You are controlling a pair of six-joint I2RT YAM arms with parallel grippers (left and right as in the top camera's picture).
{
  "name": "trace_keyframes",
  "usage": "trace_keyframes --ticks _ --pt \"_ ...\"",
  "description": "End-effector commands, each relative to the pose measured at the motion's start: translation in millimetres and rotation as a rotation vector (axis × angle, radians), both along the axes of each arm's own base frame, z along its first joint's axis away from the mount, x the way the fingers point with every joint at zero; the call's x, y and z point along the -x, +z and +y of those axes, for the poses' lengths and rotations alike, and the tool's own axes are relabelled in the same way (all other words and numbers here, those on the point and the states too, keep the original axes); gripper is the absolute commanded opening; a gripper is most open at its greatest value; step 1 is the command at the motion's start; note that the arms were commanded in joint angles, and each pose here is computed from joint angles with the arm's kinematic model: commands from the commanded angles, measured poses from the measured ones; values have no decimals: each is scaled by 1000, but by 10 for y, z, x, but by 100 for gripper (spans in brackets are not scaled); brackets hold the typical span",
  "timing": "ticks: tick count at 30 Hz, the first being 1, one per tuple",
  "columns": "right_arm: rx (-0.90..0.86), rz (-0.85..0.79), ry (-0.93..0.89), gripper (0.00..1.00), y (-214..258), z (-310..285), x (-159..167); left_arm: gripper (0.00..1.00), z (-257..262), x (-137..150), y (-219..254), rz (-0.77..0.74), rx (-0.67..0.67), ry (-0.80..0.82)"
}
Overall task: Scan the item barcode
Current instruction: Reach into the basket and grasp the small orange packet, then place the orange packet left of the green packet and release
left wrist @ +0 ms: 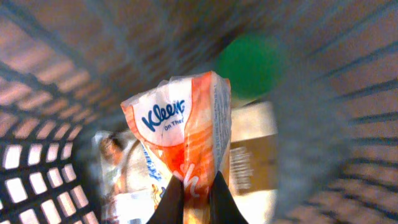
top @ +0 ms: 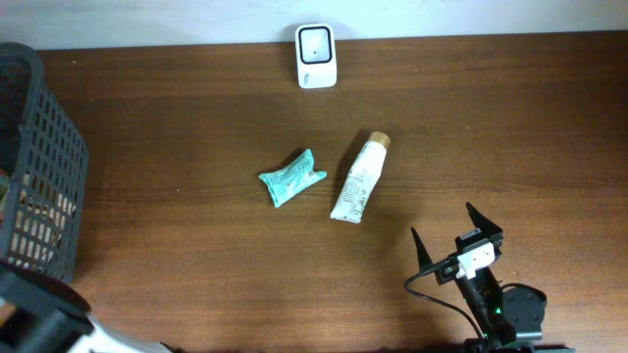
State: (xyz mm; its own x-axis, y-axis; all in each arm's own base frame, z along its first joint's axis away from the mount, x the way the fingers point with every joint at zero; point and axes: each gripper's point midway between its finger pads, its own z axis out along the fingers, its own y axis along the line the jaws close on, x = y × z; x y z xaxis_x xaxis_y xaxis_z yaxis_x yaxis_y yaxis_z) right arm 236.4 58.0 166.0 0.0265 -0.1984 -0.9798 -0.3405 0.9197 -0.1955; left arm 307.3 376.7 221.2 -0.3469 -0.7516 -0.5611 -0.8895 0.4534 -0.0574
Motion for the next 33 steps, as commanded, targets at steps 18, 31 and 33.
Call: trace_keyframes --ticks 18,31,33 --pt "-10 5 11 98 -22 21 7 0 -4030 -928 114 78 59 -1084" --pt "-10 5 11 98 -22 21 7 0 -4997 -1038 -1648 399 125 -1332" --pt "-10 5 11 98 -22 21 7 10 -5025 -1009 -1747 426 134 -1337"
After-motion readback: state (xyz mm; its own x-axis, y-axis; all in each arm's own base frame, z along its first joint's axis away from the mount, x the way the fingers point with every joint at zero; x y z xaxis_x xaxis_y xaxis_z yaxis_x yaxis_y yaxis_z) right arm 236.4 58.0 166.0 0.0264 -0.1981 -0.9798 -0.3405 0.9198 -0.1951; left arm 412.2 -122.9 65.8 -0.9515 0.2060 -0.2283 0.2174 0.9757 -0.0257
